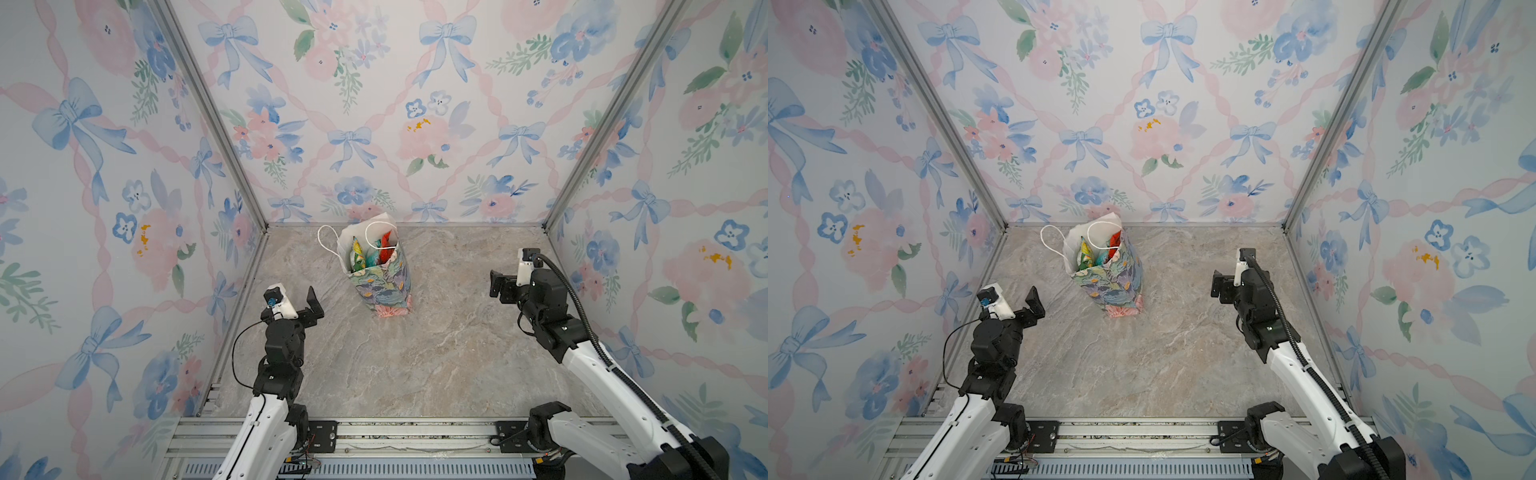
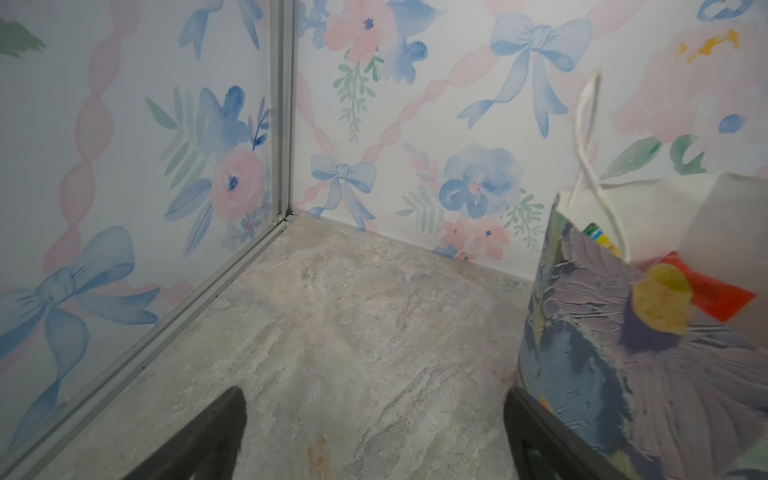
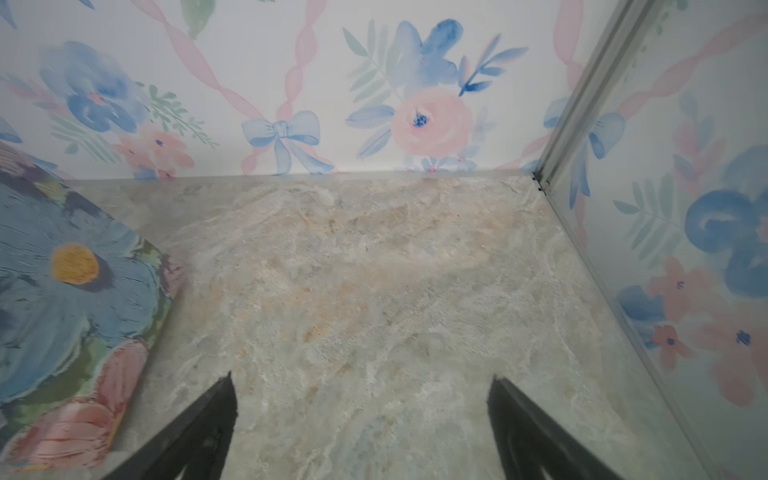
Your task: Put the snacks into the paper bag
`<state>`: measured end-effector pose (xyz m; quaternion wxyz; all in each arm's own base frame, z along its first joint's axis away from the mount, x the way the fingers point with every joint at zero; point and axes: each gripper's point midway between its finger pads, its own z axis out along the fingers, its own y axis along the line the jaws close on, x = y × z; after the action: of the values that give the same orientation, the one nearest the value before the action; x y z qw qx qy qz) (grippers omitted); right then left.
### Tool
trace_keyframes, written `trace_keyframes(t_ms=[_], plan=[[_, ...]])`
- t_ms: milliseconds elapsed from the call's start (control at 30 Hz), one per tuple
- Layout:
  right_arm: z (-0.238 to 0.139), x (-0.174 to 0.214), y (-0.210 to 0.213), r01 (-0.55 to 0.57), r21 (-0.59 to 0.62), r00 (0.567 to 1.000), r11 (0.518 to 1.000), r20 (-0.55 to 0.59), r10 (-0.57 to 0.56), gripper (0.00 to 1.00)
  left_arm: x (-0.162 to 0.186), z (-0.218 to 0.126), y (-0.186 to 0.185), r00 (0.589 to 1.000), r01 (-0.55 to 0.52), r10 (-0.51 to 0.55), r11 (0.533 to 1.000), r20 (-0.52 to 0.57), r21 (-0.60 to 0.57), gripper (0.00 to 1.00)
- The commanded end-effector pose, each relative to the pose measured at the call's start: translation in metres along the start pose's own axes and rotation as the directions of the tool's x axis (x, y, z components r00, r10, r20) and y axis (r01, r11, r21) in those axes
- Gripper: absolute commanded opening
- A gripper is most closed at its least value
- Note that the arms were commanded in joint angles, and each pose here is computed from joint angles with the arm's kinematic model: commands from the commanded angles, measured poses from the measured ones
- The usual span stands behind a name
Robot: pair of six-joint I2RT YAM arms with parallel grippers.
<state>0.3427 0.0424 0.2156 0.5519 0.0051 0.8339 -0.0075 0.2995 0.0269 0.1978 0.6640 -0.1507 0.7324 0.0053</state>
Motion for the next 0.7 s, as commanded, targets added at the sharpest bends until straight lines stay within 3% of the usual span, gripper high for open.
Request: trace_keyframes(t_ms=[0,300,667], plan=[[0.003,-0.004,-0.024,0.026,0.103,0.991,0.994,0.128,-0.039,0.96,-0.022,0.009,-0.008,0.994,-0.051,0.046,0.998,0.101,0.044,0.98],[0.041,0.042,-0.047,0.041,0.202,0.984,0.978,0.165,-0.075,0.97,0.033,0.048,-0.01,0.984,-0.179,0.18,0.98,-0.007,0.093,0.98],[0.069,0.084,-0.032,0.067,0.123,0.969,0.99,0.228,-0.094,0.96,0.066,0.064,-0.018,0.975,-0.214,0.222,0.962,-0.027,0.168,0.98]])
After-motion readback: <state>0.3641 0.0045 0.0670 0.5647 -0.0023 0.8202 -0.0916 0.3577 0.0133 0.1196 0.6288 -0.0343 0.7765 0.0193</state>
